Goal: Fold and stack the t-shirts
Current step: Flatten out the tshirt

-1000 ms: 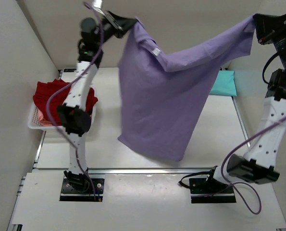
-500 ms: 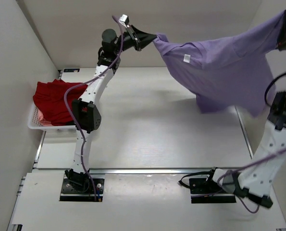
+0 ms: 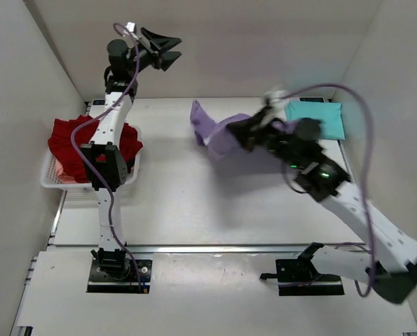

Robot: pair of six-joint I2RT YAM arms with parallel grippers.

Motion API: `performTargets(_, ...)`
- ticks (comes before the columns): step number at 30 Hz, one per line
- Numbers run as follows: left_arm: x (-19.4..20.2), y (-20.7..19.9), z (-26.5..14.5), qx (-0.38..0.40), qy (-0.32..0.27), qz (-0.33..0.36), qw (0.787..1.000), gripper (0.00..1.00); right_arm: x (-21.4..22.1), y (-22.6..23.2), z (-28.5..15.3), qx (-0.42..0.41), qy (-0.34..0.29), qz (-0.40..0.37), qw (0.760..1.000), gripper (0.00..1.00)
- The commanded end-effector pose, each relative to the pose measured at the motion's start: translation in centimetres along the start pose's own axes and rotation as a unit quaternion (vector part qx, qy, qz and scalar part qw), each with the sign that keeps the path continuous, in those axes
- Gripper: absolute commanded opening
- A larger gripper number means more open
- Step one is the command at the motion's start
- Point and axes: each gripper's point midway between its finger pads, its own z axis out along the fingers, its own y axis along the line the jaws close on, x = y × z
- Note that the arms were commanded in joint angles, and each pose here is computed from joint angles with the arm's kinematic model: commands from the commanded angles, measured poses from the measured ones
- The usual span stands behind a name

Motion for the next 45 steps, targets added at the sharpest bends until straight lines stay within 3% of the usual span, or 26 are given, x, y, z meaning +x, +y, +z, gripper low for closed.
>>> performTargets(1, -3.0, -6.2, -4.1, 0.018, -0.047, 0.051, 0.997, 0.74, 6.7, 4.5, 4.5, -0.065, 0.077, -0.01, 0.995, 0.0)
performTargets(4, -2.0, -8.1, -6.2, 0.01, -0.046, 0.071, 0.996, 0.75, 8.4, 8.2, 6.6, -0.142, 0.095, -0.031, 0.985, 0.0)
performTargets(6, -1.1, -6.8, -7.6, -0.017, -0.041, 0.063, 0.997, 0.75, 10.2, 9.7, 7.8, -0.189, 0.12, -0.052, 0.973, 0.0)
performTargets(7, -0.5, -7.7, -8.4, -0.018, -0.041, 0.072, 0.996, 0.77, 9.8, 9.5, 8.2, -0.19, 0.114, -0.057, 0.973, 0.01)
performTargets(9, 1.0, -5.0, -10.1, -0.05, -0.036, 0.046, 0.997, 0.76, 11.1, 10.1, 8.8, -0.212, 0.116, -0.041, 0.97, 0.0)
performTargets(10, 1.7, -6.1, -11.0, -0.047, -0.038, 0.05, 0.997, 0.77, 12.7, 9.7, 8.8, -0.217, 0.131, -0.036, 0.967, 0.02)
performTargets(11, 1.6, -5.4, -12.7, -0.059, -0.053, 0.042, 0.996, 0.78, 13.1, 10.6, 8.7, -0.247, 0.127, -0.033, 0.96, 0.09)
performTargets(12, 2.1, -3.2, -13.4, -0.079, -0.055, 0.022, 0.995, 0.78, 14.5, 11.3, 8.6, -0.263, 0.145, -0.027, 0.953, 0.28)
performTargets(13, 2.4, -3.8, -14.4, -0.079, -0.064, 0.024, 0.995, 0.78, 15.1, 12.3, 8.2, -0.282, 0.151, -0.033, 0.947, 0.4)
performTargets(16, 4.0, -2.9, -15.8, -0.095, -0.058, 0.017, 0.994, 0.79, 16.7, 13.6, 6.9, -0.3, 0.168, -0.066, 0.937, 0.57)
performTargets(20, 6.9, -1.6, -15.9, -0.112, -0.023, 0.004, 0.993, 0.79, 16.3, 7.8, 6.7, -0.171, 0.149, -0.051, 0.973, 0.57)
performTargets(23, 13.1, -0.5, -15.6, -0.14, 0.041, 0.001, 0.989, 0.79, 16.6, -2.2, 5.3, 0.008, 0.167, -0.051, 0.985, 0.57)
performTargets(26, 19.9, 3.1, -17.0, -0.205, 0.099, -0.019, 0.974, 0.81, 19.5, -11.5, 1.1, 0.166, 0.239, -0.039, 0.956, 0.57)
performTargets(28, 24.7, 6.8, -19.3, -0.267, 0.138, -0.047, 0.953, 0.81, 21.7, -16.9, -2.5, 0.263, 0.289, -0.015, 0.92, 0.55)
performTargets(31, 30.3, 10.4, -23.4, -0.344, 0.164, -0.06, 0.923, 0.8, 23.0, -22.8, -7.5, 0.353, 0.306, 0.025, 0.884, 0.51)
performTargets(32, 30.7, 10.8, -24.1, -0.357, 0.153, -0.057, 0.92, 0.72, 23.1, -24.3, -9.3, 0.38, 0.302, 0.033, 0.874, 0.48)
performTargets(35, 31.1, 13.6, -27.4, -0.406, 0.139, -0.056, 0.901, 0.31, 24.0, -26.7, -12.7, 0.436, 0.299, 0.047, 0.847, 0.42)
performTargets(36, 30.7, 13.9, -28.2, -0.427, 0.132, -0.047, 0.893, 0.29, 25.0, -26.8, -13.4, 0.439, 0.309, 0.05, 0.842, 0.42)
performTargets(37, 30.2, 14.8, -28.8, -0.445, 0.127, -0.023, 0.886, 0.31, 25.5, -27.4, -14.3, 0.455, 0.313, 0.054, 0.832, 0.42)
performTargets(39, 30.7, 16.5, -30.6, -0.49, 0.145, -0.001, 0.859, 0.55, 26.7, -28.0, -15.1, 0.466, 0.325, 0.061, 0.821, 0.44)
performTargets(42, 31.3, 18.4, -32.7, -0.535, 0.149, 0.009, 0.832, 0.6, 28.7, -28.7, -16.2, 0.482, 0.342, 0.085, 0.802, 0.48)
performTargets(45, 31.2, 20.3, -35.5, -0.593, 0.129, 0.017, 0.794, 0.68, 29.6, -29.3, -17.5, 0.506, 0.35, 0.105, 0.781, 0.61)
